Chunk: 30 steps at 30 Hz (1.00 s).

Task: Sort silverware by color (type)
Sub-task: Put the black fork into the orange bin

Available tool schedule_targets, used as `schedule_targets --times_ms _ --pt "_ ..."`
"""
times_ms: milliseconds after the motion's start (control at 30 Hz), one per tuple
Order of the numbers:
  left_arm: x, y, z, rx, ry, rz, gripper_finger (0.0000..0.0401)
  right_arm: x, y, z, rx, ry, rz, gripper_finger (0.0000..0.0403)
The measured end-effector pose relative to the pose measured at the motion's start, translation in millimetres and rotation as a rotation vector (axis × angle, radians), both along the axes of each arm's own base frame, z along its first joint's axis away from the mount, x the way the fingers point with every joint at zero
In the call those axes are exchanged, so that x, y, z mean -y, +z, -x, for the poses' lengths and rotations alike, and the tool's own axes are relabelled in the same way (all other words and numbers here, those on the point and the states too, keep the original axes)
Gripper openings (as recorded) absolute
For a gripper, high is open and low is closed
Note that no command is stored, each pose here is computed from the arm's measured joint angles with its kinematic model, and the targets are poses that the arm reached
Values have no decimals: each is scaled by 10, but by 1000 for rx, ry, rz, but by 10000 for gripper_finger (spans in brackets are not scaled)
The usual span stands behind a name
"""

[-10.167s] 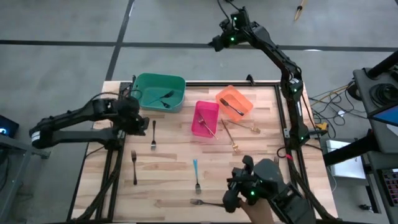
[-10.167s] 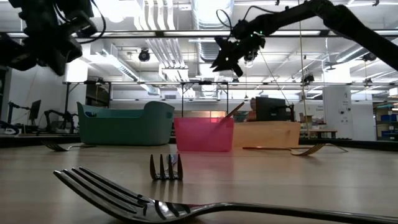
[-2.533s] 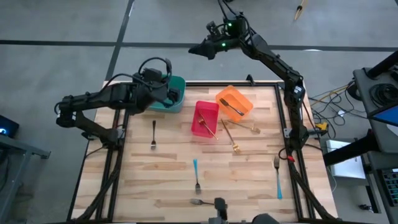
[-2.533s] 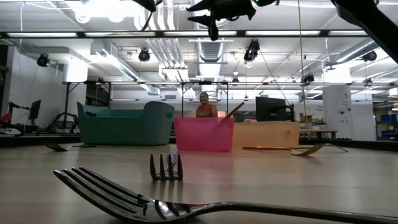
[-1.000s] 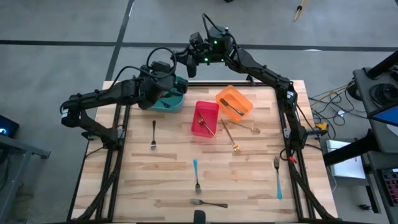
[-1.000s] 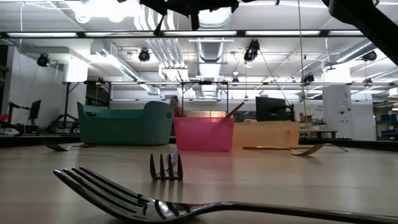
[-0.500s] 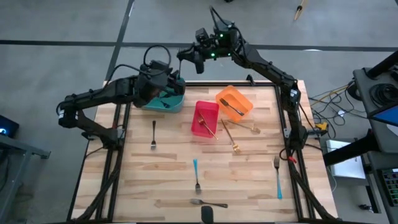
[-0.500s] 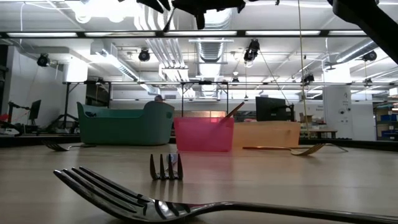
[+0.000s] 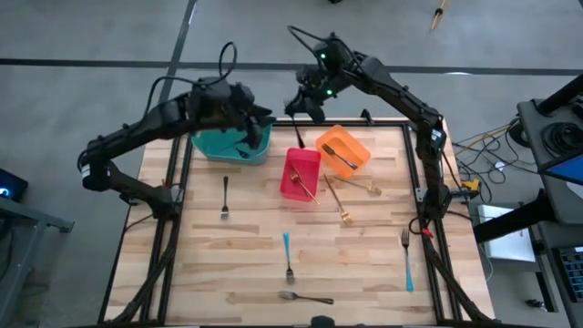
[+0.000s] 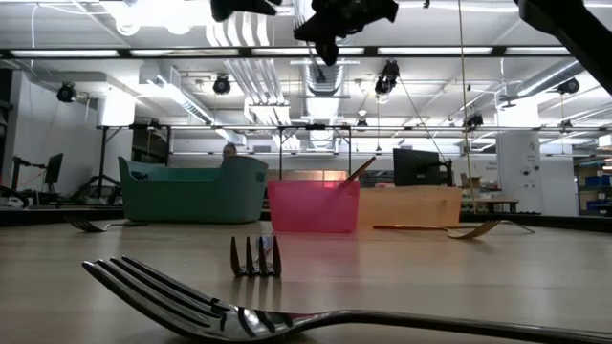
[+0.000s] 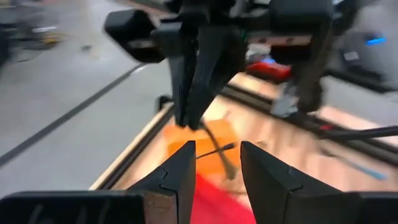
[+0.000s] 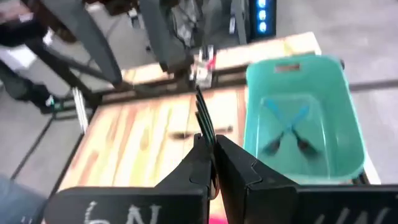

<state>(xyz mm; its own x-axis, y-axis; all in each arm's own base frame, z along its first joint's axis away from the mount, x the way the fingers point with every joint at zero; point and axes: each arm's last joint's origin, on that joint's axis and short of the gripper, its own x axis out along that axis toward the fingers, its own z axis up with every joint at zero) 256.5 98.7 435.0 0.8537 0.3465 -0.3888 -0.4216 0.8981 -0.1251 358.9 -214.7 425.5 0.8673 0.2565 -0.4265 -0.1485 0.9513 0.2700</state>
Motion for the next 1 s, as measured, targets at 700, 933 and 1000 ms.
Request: schedule_targets --times_ms 700,933,1000 --pt "-351 -1046 -341 578 -255 299 170 -449 476 338 27 -53 134 8" --pt "-377 -1060 -488 569 -299 265 191 -476 467 272 42 -51 152 8" --pt "-377 -1083 -529 556 -306 261 189 -465 480 269 55 -59 156 8"
